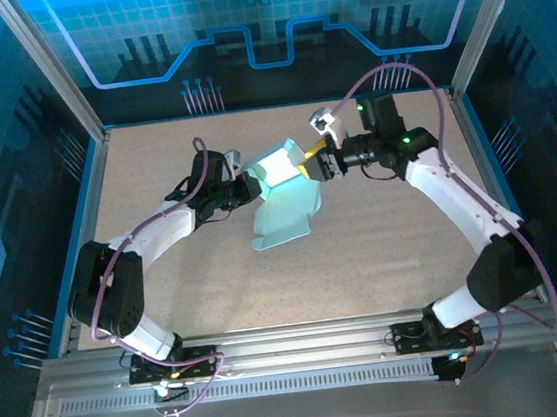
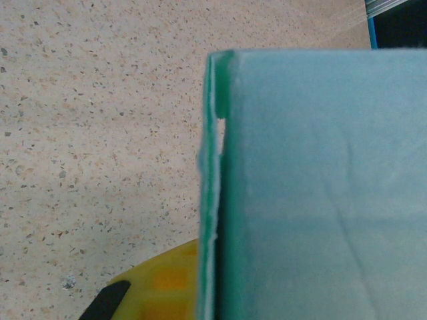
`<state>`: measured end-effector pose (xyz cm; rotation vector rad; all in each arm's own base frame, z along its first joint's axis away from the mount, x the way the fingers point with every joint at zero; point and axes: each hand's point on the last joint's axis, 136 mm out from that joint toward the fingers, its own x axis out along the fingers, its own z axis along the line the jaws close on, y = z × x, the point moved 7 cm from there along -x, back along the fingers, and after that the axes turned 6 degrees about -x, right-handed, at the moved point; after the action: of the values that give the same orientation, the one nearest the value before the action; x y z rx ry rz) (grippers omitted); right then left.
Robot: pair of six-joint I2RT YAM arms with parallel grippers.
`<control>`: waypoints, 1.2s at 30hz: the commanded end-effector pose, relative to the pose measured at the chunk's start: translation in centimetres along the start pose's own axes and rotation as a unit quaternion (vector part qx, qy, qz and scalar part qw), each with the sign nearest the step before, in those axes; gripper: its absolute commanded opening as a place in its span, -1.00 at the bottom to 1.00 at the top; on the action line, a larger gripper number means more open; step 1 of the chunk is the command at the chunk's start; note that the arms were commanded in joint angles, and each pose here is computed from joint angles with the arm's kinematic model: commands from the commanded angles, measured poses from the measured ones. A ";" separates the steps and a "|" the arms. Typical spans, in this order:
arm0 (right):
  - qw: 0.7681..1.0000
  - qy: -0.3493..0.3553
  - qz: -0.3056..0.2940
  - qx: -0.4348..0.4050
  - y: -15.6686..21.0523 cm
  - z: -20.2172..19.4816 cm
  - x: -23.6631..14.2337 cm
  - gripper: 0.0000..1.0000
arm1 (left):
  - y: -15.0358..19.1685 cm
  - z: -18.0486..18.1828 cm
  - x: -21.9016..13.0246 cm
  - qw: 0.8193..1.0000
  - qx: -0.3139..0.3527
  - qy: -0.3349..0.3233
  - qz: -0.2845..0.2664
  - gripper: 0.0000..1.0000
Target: Fold the paper box
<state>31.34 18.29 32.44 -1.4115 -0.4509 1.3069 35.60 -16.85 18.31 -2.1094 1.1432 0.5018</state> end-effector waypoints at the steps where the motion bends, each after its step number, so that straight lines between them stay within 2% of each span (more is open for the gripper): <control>1: 0.999 0.027 -0.031 0.011 -0.2 -1.0 -1.7 -0.03 | -0.5 -1.2 -0.8 1.000 0.010 0.028 -0.005 -1.00; 6: 0.999 0.027 -0.035 0.031 0.4 -2.6 -2.0 0.01 | -0.7 -1.5 -1.0 0.999 0.014 0.034 -0.006 -1.00; 10: 0.999 -0.001 -0.031 0.030 0.4 -3.0 -1.1 0.04 | -0.8 -1.7 -1.0 0.999 0.013 0.035 -0.006 -1.00; 16: 1.000 -0.024 0.002 0.013 0.2 -2.8 0.9 0.07 | -0.8 -1.9 -1.1 0.999 0.007 0.045 -0.009 -1.00; 26: 0.999 -0.046 0.018 0.006 0.4 -2.1 2.8 -0.01 | -0.9 -2.3 -1.2 0.999 0.008 0.052 -0.006 -1.00; 31: 0.999 -0.035 0.039 -0.005 0.4 -1.5 3.8 -0.05 | -0.8 -2.2 -1.3 0.999 0.006 0.052 -0.006 -1.00; 36: 0.998 0.024 0.061 -0.016 0.3 -1.6 4.6 -0.06 | -0.7 -2.2 -1.5 0.999 0.007 0.051 -0.007 -1.00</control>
<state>34.01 20.55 29.75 -1.4431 -0.4018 1.3835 35.71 -16.97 18.69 -2.1275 1.1708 0.4698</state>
